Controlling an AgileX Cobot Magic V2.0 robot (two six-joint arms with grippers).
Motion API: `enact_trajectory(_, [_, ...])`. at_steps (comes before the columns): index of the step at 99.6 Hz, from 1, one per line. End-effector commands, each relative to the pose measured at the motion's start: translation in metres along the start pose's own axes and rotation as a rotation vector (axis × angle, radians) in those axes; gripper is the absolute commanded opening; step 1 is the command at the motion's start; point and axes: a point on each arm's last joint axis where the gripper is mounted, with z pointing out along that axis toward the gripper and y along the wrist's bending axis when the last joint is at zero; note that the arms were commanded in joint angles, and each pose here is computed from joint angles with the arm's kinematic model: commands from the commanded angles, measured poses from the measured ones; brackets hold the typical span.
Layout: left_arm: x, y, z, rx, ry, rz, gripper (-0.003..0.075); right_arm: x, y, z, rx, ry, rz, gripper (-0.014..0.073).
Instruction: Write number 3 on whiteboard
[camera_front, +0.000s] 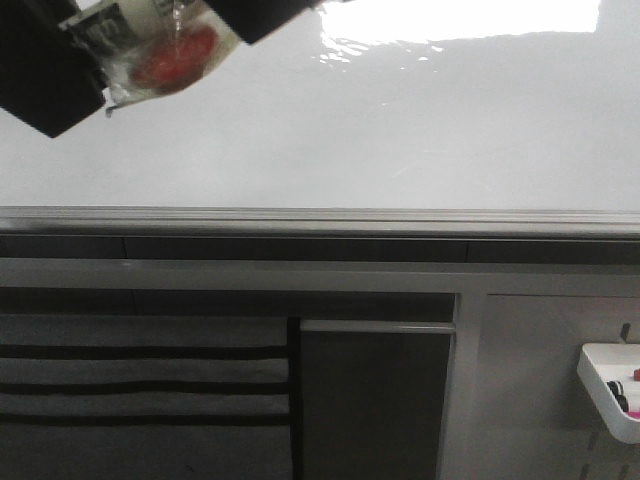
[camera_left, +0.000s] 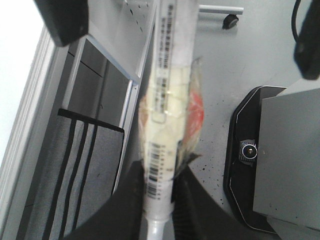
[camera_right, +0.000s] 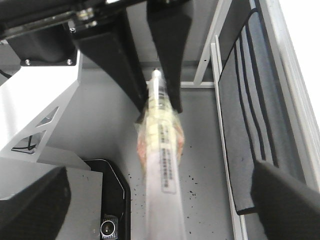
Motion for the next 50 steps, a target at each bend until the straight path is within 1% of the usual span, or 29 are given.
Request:
enact_trajectory(1, [-0.0108, 0.0018, -0.0147, -0.045, -0.088, 0.009, -0.0018, -0.0157, -0.0011, -0.0111, 0.052, -0.080, -0.026, 0.0644])
enact_trajectory(8, [-0.0106, 0.0019, -0.0147, -0.047, -0.086, 0.012, -0.0018, -0.0161, -0.0007, -0.0109, 0.052, -0.081, -0.028, 0.0592])
enact_trajectory(20, [-0.0106, 0.0020, -0.0147, -0.049, -0.084, 0.041, -0.0018, -0.0161, -0.0008, -0.0109, 0.052, -0.081, -0.029, 0.0441])
enact_trajectory(27, [-0.0106, 0.0020, -0.0147, -0.050, -0.084, 0.050, -0.0018, -0.0160, -0.0006, -0.0109, 0.051, -0.080, -0.029, 0.0375])
enact_trajectory(37, [-0.0107, 0.0021, -0.0147, -0.052, -0.086, 0.060, -0.0018, -0.0160, -0.0006, -0.0109, 0.051, -0.080, -0.029, 0.0328])
enact_trajectory(50, [-0.0109, 0.0023, -0.0148, -0.053, -0.087, 0.060, -0.0018, -0.0159, -0.0004, -0.0108, 0.049, -0.079, -0.029, 0.0327])
